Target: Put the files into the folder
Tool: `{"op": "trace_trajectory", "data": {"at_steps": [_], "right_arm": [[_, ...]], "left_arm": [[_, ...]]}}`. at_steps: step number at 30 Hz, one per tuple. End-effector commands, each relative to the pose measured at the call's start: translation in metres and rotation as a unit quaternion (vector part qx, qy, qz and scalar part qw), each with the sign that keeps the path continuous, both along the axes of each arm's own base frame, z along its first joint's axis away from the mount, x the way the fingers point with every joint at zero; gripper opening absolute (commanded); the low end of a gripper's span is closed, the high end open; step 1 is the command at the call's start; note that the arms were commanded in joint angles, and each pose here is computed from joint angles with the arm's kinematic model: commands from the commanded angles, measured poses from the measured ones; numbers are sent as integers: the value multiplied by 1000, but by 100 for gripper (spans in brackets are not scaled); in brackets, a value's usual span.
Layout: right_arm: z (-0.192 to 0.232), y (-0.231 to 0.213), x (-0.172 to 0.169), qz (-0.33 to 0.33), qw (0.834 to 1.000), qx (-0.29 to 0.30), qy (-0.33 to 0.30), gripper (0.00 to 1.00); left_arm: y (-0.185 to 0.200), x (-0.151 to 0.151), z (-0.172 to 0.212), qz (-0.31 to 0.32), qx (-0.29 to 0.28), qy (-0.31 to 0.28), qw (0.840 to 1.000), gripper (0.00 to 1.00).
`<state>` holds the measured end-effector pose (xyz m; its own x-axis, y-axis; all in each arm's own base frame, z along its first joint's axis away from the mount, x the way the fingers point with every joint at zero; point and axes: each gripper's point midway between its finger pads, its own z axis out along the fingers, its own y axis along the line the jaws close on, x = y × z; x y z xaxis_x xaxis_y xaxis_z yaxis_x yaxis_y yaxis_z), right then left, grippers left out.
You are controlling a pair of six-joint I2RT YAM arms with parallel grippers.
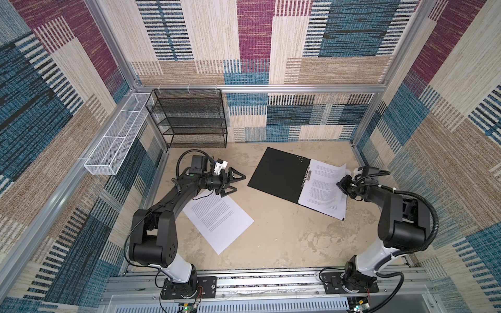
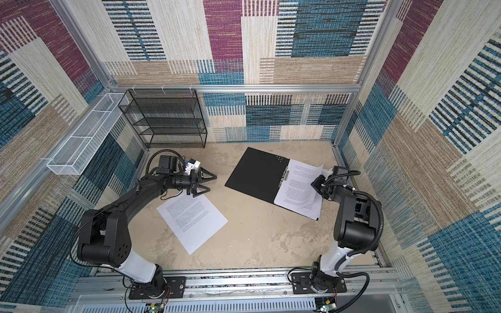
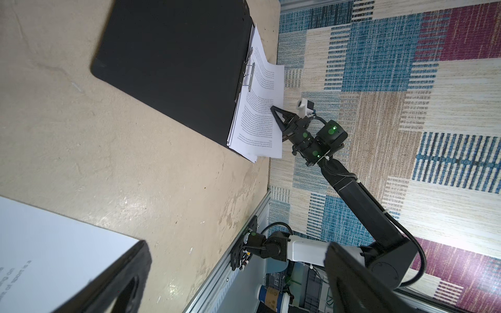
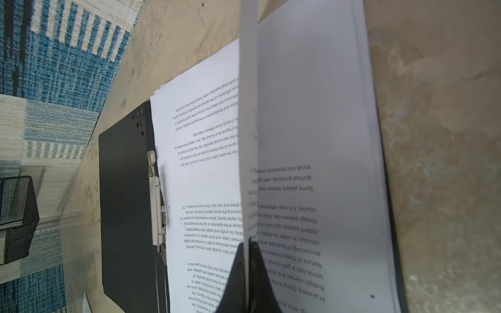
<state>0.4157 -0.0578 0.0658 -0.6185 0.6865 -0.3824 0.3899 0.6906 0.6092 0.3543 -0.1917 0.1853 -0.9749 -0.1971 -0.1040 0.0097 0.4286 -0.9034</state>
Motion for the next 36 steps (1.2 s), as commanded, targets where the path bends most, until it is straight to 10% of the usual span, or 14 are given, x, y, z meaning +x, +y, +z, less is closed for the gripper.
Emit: {"op": "trace_trajectory", "data": {"at_steps": [1,9,20,27,31,36], "right_arm": [[4,6,5,6,1000,7,-15,0],[2,8,2,9,1000,3,-10,5],[11,-2,-3,-22,1000,-13,2,100],[26,-41,-21,-113,988,-97,43,100],[50,-55,-28,-139,980,-140,25,99],[92,8,-8,-26,988,-138,-68,100]], "left_arm": [[-2,0,3,-6,-12,-1,1000,100],[-2,0,2,-5,-13,1,1000,100],[0,0,3,-2,-13,-1,1000,100],[23,8,-2,31,13,3,999,100],[58,6,-23,77,131,29,988,100],[122,-9,-56,181,244,90,948,100]]}}
